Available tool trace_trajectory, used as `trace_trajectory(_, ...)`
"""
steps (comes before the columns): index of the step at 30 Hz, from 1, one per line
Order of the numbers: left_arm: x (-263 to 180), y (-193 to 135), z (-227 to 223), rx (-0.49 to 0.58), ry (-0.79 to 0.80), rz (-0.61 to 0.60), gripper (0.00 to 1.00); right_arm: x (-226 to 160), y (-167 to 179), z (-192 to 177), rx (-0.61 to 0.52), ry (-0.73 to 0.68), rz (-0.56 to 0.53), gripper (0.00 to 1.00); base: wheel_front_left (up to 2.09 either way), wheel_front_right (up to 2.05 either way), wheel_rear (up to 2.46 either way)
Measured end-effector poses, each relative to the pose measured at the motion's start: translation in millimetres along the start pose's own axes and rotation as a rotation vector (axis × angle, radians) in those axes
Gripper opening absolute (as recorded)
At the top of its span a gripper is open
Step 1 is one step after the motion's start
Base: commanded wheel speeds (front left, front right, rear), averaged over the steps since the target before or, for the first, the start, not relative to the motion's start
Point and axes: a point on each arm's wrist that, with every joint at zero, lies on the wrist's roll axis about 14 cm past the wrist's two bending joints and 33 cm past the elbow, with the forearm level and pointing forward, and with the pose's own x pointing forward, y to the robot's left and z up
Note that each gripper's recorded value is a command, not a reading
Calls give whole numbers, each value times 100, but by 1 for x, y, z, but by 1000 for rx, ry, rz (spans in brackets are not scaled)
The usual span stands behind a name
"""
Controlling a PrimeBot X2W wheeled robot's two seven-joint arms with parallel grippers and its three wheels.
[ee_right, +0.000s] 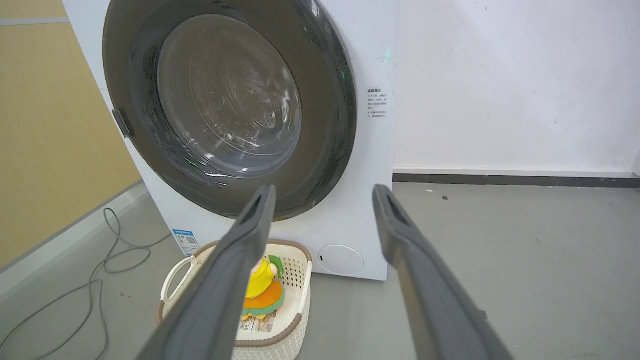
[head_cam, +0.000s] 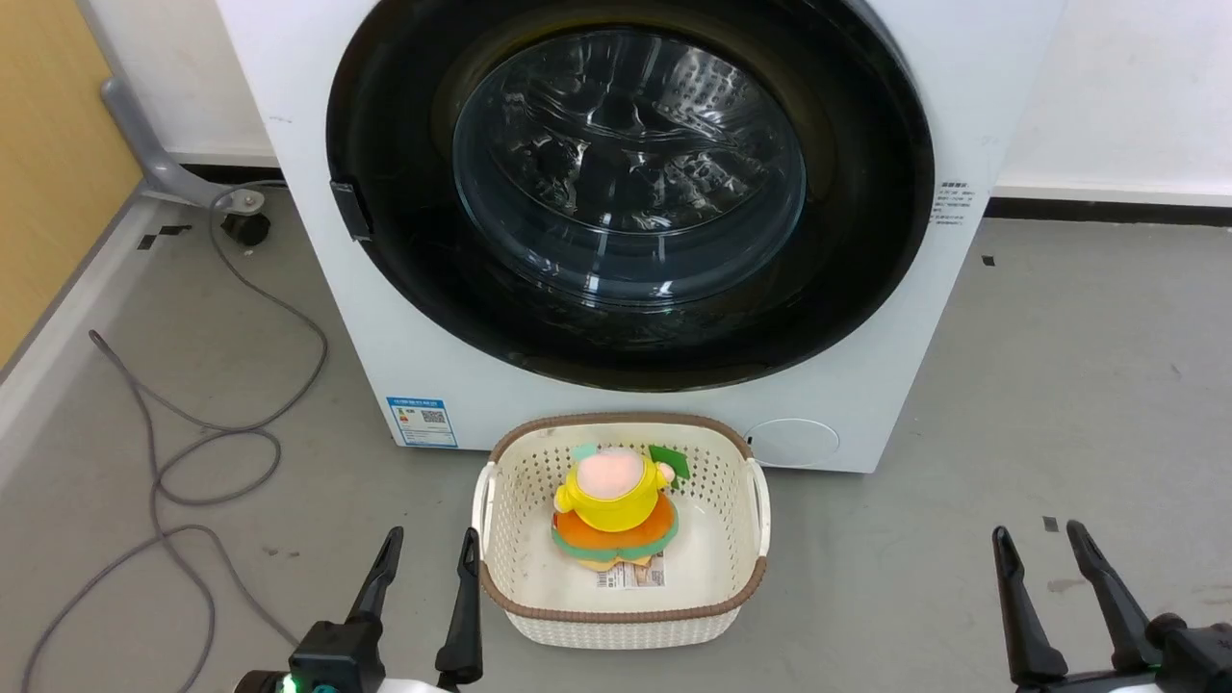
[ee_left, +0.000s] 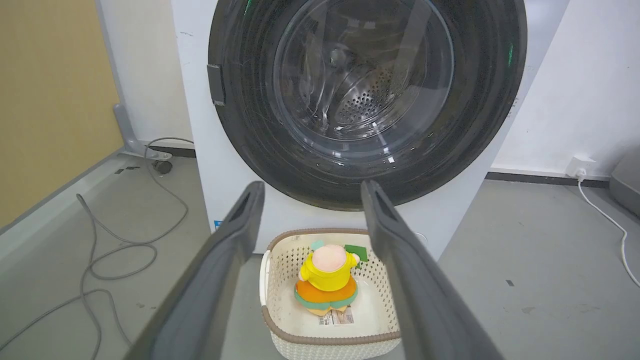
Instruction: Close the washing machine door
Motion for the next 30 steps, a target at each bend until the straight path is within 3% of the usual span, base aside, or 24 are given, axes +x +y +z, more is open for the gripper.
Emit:
trace_trajectory(5, 0, 2, 0, 6, 0, 7, 100, 0, -1, -3, 0, 8, -4, 100, 0, 0, 0)
trace_trajectory(6, 0, 2, 0, 6, 1, 7, 0, 0, -1, -3, 0, 8, -4, 0, 0, 0, 0)
trace_trajectory(30, 2, 6, 0, 26, 21, 16, 0, 2, 3, -6, -19, 37, 9, 0, 0, 0, 0)
